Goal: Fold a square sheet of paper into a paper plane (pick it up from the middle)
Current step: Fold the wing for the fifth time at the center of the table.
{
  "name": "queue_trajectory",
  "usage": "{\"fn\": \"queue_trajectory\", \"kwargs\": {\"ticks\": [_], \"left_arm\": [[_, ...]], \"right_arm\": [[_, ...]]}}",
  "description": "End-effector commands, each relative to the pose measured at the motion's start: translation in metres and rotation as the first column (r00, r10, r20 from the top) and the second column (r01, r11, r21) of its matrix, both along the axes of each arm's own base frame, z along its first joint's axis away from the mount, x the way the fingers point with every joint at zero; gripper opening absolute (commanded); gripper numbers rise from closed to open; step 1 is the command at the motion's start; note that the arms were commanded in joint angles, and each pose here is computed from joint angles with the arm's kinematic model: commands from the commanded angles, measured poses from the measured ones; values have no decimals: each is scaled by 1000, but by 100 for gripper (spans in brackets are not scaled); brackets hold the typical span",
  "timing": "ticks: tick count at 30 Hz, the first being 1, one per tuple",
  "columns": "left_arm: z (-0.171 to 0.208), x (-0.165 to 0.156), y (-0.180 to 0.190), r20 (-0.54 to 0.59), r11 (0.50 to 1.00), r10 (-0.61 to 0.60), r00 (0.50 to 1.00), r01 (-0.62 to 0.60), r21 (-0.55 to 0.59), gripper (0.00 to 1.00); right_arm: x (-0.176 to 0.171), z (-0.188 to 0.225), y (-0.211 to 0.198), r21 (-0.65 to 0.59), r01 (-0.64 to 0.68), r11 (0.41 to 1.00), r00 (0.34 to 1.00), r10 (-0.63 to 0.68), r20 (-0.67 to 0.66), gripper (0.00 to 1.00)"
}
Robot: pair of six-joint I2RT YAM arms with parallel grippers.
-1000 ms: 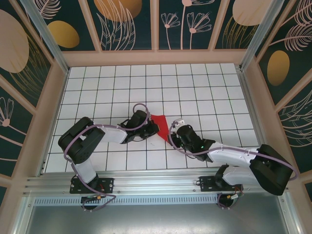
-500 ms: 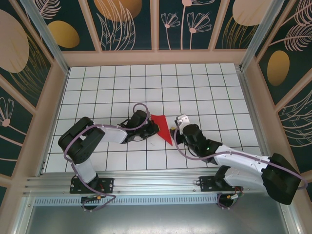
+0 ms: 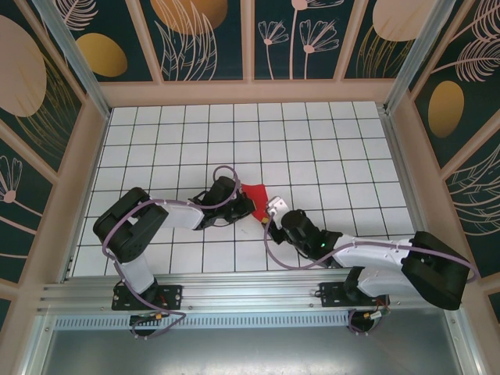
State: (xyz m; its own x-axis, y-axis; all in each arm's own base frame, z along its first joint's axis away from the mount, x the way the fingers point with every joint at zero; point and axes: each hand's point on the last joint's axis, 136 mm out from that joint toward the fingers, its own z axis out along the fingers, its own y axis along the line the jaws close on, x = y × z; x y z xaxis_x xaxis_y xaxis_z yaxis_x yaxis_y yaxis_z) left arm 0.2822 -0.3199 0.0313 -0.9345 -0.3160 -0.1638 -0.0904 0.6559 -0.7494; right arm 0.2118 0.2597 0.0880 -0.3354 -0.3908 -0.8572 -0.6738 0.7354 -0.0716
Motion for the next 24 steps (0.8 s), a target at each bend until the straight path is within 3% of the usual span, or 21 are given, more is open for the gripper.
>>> {"fn": "queue_trajectory", "kwargs": {"ticks": [1,7,24], "left_arm": [[10,2,-6,17,1000,-21,1000,21,-12,0],[10,2,-7,10,1000,-20,1000,20,-10,0],[13,2,-7,8,1000,-22,1000,22,-7,0]], "right_arm": [[-1,3,3,-20,-31,999,998,32,57,36],[-7,6,-5,14,-50,999,994,48,97,37],[17,-21,19,-161,-37,986,989,59,138,39]]}}
